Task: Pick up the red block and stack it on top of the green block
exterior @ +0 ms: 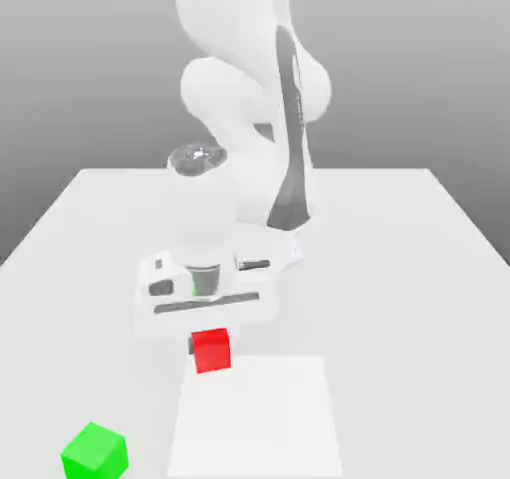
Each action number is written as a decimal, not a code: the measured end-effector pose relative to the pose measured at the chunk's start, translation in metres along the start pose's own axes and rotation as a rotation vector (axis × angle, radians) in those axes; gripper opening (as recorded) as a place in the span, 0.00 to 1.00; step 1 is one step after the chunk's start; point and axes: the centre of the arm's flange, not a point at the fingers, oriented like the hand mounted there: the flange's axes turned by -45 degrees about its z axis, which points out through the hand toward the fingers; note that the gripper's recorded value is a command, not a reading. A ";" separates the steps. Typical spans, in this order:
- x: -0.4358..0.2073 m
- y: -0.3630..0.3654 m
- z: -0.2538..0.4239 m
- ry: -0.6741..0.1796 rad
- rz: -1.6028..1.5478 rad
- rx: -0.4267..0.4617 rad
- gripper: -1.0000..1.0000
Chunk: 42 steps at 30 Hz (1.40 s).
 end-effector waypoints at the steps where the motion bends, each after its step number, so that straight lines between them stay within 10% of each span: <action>1: 0.000 0.001 -0.009 0.000 0.002 0.000 0.00; 32: 0.142 0.153 -0.042 0.000 0.993 0.004 0.00; 33: 0.141 0.153 -0.030 0.000 0.995 0.003 1.00; 42: 0.142 0.153 -0.050 -0.001 0.996 0.002 1.00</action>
